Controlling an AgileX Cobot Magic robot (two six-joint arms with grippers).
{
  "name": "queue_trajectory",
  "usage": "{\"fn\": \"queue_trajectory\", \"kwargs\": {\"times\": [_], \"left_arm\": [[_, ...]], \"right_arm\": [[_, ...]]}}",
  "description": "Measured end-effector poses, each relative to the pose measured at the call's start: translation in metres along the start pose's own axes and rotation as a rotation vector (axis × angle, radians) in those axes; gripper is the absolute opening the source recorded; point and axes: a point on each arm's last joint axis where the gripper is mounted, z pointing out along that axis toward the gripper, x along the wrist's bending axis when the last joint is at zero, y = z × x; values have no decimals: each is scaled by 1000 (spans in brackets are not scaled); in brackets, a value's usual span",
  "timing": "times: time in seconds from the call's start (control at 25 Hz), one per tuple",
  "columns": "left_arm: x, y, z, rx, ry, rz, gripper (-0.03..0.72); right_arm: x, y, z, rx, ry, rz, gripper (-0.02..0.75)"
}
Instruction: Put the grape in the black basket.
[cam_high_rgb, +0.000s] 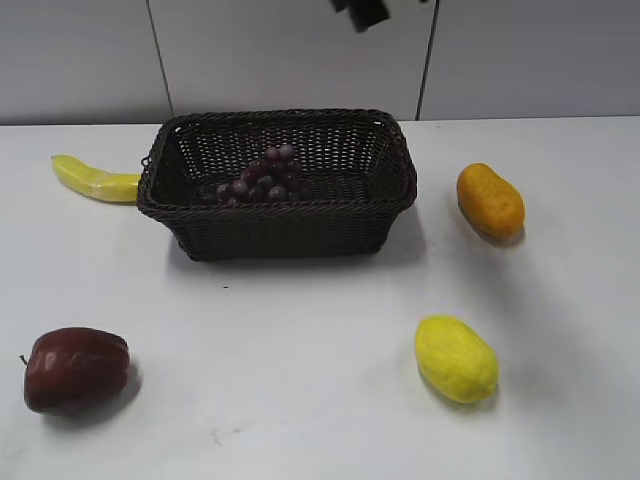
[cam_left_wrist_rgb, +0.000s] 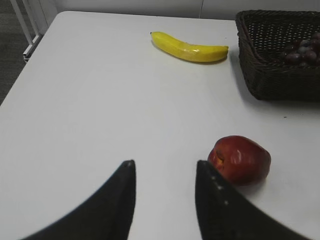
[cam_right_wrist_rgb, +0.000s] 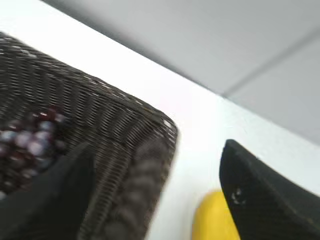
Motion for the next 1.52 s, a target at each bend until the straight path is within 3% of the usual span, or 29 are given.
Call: {"fn": "queue_trajectory", "kwargs": {"times": [0.28, 0.52, 0.84, 1.12, 1.4, 1.52], "left_arm": [[0, 0, 0, 0, 0, 0, 364], [0, 0, 0, 0, 0, 0, 364], [0, 0, 0, 0, 0, 0, 364], [0, 0, 0, 0, 0, 0, 364], [0, 0, 0, 0, 0, 0, 364], [0, 0, 0, 0, 0, 0, 364]], "right_arm": [[-88, -25, -15, 226, -81, 236, 593], [-127, -43, -30, 354, -108, 318, 593], [-128, -52, -84, 301, -14, 225, 591], [-153, -114, -118, 384, -36, 348, 590], [-111, -211, -147, 538, 21, 381, 590], [-94, -250, -159, 542, 20, 388, 590]]}}
